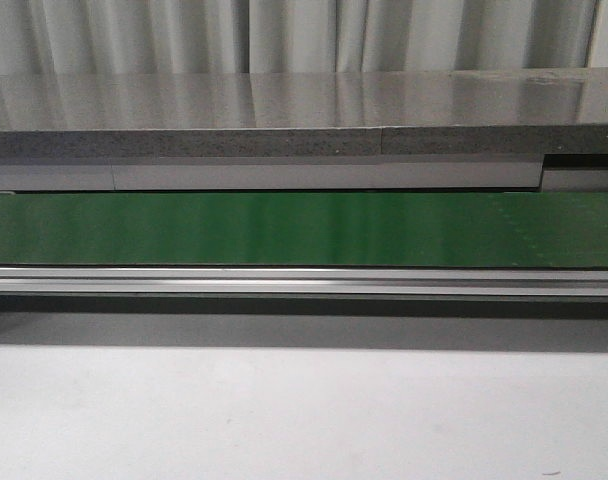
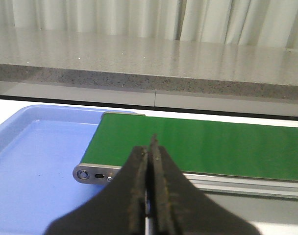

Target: Move button from right to left

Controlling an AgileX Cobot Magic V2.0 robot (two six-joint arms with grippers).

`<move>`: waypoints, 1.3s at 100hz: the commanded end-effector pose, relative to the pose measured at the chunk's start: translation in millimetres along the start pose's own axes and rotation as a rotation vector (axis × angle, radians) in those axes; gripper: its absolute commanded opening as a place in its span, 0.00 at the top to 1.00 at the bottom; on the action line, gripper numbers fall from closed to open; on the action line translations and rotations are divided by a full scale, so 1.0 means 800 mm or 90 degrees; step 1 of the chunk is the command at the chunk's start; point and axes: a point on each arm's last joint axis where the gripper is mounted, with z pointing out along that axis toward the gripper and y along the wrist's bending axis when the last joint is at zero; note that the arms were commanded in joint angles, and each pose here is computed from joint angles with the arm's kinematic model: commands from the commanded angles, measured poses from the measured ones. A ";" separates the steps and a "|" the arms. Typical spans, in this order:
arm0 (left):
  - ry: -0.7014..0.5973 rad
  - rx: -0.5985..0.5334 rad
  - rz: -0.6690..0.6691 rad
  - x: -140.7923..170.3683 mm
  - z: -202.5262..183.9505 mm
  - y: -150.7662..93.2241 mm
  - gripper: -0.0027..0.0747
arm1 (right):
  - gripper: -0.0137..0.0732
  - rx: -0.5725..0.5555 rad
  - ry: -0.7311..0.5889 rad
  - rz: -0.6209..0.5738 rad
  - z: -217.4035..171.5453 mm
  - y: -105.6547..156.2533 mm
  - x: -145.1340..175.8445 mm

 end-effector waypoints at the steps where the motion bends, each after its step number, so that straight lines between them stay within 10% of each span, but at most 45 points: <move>1: -0.042 0.004 -0.008 0.007 0.000 0.001 0.99 | 0.27 0.001 -0.060 -0.017 -0.030 0.004 -0.009; 43: -0.042 0.004 -0.008 0.007 0.000 0.001 0.99 | 0.20 -0.016 -0.111 -0.099 -0.085 0.044 0.004; 86: -0.042 0.004 -0.008 0.007 0.000 0.001 0.99 | 0.93 -0.051 -0.179 -0.194 -0.142 0.100 0.068; 130: -0.042 0.004 -0.008 0.007 0.000 0.001 0.99 | 0.92 -0.054 -0.344 -0.184 -0.176 0.080 0.163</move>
